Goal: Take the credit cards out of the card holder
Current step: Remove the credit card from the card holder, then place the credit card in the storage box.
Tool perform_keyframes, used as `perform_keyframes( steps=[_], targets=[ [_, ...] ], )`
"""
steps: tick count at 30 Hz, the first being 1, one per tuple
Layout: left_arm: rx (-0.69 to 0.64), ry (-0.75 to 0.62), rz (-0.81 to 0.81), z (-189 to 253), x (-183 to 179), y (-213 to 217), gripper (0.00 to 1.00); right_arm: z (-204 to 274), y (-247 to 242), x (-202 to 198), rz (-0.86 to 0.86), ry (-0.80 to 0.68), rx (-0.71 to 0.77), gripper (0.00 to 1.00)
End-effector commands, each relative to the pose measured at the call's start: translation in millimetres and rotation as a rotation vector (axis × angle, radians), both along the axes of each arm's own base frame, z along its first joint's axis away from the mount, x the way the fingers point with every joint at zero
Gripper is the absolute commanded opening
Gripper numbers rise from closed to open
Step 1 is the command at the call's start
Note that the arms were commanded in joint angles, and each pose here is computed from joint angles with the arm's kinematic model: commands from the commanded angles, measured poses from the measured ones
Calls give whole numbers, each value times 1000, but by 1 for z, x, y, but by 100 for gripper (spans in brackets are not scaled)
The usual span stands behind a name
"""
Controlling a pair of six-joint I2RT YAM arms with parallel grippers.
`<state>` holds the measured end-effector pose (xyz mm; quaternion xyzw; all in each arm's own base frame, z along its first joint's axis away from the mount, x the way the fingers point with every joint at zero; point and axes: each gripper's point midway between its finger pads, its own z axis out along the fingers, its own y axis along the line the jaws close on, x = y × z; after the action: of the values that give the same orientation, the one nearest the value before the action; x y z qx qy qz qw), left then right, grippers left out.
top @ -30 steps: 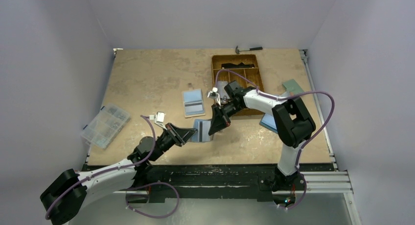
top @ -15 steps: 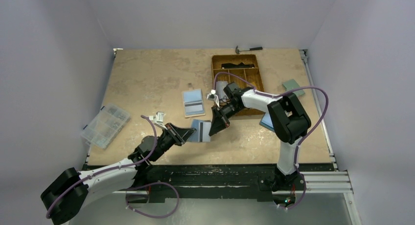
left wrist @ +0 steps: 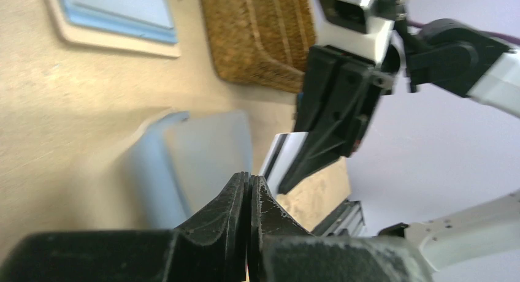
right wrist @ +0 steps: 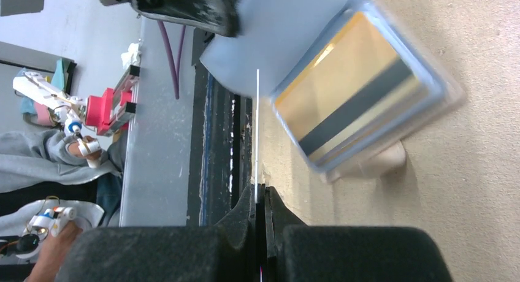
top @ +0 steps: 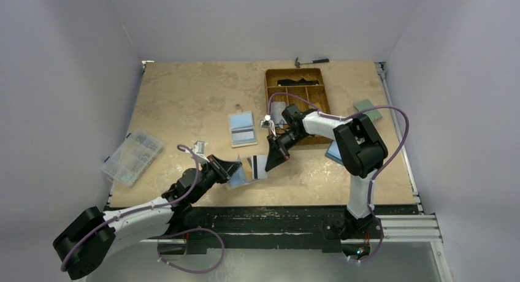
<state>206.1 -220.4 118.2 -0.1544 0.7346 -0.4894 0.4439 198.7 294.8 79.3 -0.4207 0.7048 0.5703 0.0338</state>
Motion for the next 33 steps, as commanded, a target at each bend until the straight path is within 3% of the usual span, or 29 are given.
perform_keyframes(
  steps=[1,13,25,33],
  targets=[
    [154,170,40,-87,-24,34,0,5,1,7,9,-40,12,0],
    [282,366,100,-129,-37,55,0,18,-3,6,56,-120,26,0],
    [431,529,158,-133,-50,76,0,50,-12,15,67,-340,42,0],
    [529,590,154,-130,-49,76,32,86,-19,44,-8,-635,1,0]
  ],
)
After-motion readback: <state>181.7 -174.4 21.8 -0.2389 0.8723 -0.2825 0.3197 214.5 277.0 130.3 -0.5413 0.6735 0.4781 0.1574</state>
